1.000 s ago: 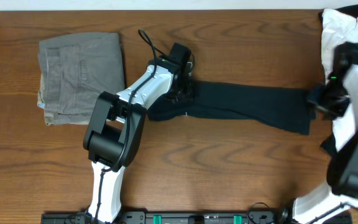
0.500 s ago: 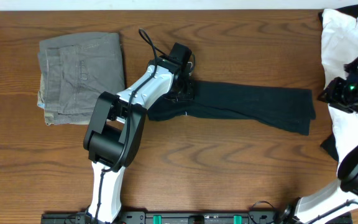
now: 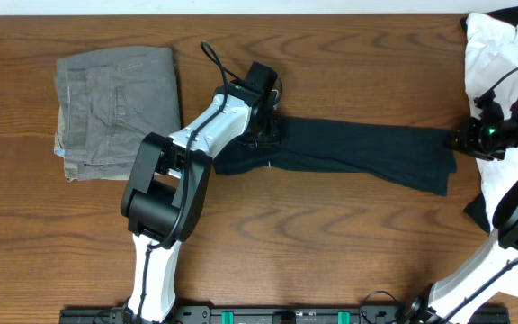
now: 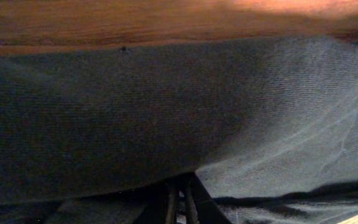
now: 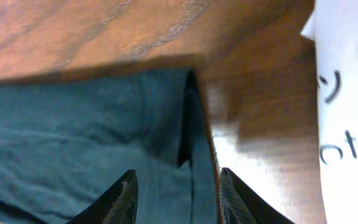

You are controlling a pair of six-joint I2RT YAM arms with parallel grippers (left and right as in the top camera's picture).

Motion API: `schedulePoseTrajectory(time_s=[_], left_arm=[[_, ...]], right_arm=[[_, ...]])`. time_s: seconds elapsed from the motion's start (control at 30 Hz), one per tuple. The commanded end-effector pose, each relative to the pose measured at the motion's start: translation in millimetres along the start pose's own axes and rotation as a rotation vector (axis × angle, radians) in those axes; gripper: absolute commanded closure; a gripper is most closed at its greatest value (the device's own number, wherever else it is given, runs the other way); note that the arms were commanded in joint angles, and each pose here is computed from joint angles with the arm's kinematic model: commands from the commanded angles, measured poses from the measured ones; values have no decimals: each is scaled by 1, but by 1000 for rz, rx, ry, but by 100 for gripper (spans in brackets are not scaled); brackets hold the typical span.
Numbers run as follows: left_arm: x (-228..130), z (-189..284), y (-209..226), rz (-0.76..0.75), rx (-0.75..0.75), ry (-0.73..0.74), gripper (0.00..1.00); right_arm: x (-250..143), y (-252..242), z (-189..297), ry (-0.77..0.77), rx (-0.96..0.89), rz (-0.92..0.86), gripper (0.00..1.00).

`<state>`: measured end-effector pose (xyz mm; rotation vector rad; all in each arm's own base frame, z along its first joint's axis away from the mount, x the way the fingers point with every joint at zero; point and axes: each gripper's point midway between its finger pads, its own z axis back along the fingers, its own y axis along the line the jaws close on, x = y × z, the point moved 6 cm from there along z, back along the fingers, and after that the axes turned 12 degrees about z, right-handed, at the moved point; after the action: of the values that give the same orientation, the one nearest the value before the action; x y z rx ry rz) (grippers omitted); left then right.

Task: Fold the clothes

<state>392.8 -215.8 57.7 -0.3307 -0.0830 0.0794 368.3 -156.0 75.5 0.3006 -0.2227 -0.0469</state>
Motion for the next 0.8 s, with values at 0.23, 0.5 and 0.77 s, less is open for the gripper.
schedulePoseTrajectory(time_s=[0.23,0.5,0.77], left_arm=[[-2,-17,26,24,120,8,91],[-2,-17,26,24,120,7,91],[-2,-17,26,24,120,7,91]], right_arm=[[10,3,-28,-73,155,78,60],[6,-3,-22,-26,87,70,54],[22,-2,1,-36,71,77,53]])
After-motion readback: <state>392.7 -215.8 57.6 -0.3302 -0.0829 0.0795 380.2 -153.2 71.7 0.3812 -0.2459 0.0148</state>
